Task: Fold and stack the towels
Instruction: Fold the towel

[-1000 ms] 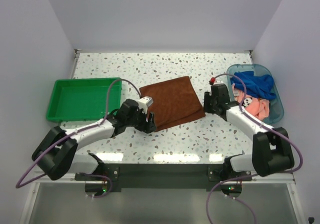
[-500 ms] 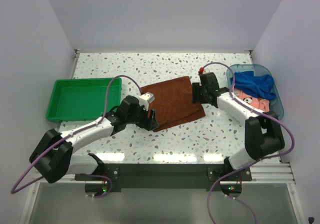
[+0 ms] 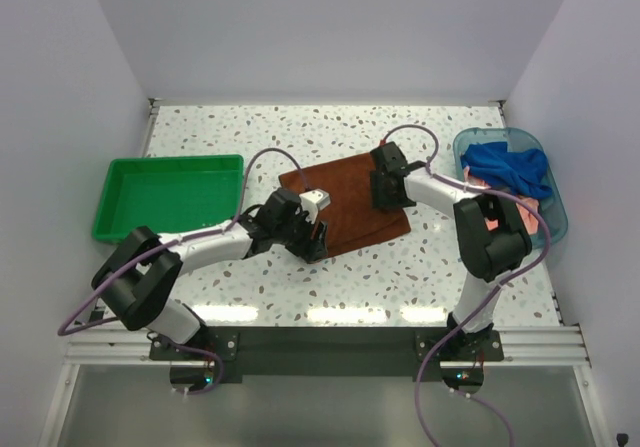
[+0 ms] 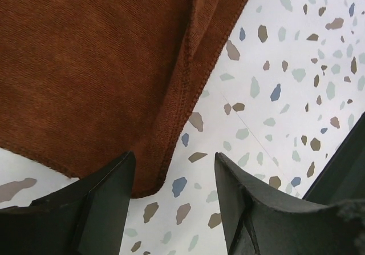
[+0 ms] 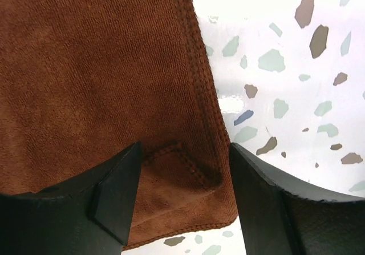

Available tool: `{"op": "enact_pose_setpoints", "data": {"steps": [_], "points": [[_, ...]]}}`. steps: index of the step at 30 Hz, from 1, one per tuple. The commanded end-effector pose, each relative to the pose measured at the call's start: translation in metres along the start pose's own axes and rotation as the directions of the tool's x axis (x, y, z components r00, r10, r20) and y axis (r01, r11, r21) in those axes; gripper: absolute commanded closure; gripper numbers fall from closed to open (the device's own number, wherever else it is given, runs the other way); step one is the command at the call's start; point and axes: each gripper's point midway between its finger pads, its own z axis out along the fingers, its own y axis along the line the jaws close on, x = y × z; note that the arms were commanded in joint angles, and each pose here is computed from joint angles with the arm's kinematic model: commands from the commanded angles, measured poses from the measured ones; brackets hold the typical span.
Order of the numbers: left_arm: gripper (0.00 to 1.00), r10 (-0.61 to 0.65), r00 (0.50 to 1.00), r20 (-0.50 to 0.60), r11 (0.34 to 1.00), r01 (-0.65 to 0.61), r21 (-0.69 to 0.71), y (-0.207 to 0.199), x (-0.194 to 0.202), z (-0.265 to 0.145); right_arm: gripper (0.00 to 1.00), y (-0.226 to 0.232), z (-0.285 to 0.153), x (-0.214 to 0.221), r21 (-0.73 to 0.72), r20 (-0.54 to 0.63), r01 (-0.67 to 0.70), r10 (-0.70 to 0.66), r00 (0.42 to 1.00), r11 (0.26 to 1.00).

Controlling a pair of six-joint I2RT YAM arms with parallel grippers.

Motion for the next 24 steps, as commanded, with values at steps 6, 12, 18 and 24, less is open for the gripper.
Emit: {"op": "enact_pose_setpoints", "data": {"steps": [6,12,18,24], "points": [[0.37,0.022,0.999,-0.050,0.998,-0.019,0.054,-0.015,0.019,0.009,0.35,-0.018,-0.006,0.019,0.073,-0.036,-0.013,0.016,0.999,0.997],[0.37,0.013,0.997,-0.079,0.999,-0.010,0.043,-0.014,0.030,0.008,0.36,-0.032,-0.019,0.029,0.104,-0.034,-0.007,0.011,0.999,0.995],[0.37,-0.002,0.995,-0.098,1.000,0.002,0.003,-0.007,0.036,0.006,0.37,-0.039,-0.033,0.034,0.095,-0.003,-0.040,0.040,0.999,0.995],[0.37,-0.021,0.995,-0.098,1.000,0.020,-0.017,-0.005,0.037,0.006,0.38,-0.049,-0.040,0.054,0.088,-0.002,-0.100,0.101,0.995,0.991]]}}
